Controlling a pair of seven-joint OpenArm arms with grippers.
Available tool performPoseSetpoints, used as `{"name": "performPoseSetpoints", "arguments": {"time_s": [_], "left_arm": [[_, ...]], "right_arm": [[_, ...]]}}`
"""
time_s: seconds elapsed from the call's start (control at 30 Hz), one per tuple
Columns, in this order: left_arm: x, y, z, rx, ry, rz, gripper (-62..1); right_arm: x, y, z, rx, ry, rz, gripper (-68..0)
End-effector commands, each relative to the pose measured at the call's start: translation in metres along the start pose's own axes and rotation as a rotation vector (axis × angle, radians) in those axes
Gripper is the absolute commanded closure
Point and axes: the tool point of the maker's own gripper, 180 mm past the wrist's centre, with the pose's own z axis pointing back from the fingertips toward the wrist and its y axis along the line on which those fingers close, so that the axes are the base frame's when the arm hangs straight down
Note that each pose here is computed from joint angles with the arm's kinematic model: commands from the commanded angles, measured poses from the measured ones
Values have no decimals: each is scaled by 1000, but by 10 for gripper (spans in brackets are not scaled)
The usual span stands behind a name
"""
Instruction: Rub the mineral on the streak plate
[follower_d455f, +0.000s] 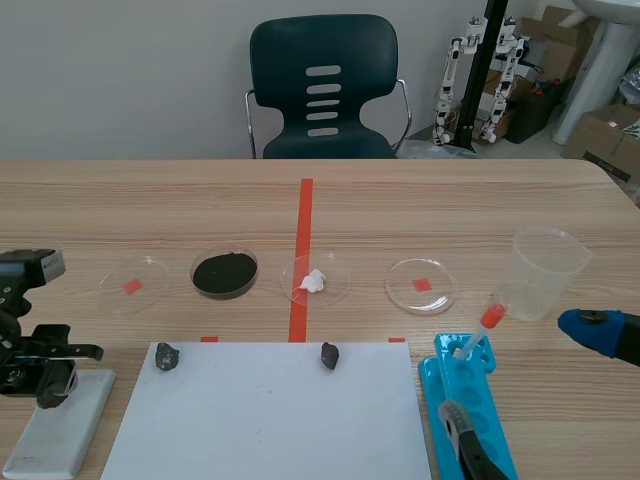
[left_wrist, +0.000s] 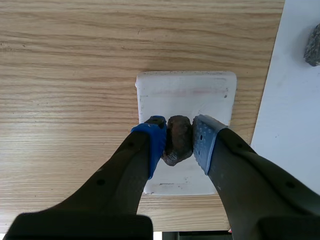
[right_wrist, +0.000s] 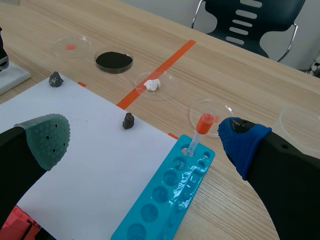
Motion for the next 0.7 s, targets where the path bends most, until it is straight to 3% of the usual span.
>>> {"name": "performPoseSetpoints", "arguments": {"time_s": [0.0,0.67], "left_arm": [[9,1,4,3,-26,-11,-86],[7,6,-6,13,4,-6,-86]], "right_arm": [[7,-3,-1,-5,-26,7,-623],[7,-3,-1,-5,-25,7,-623]]}}
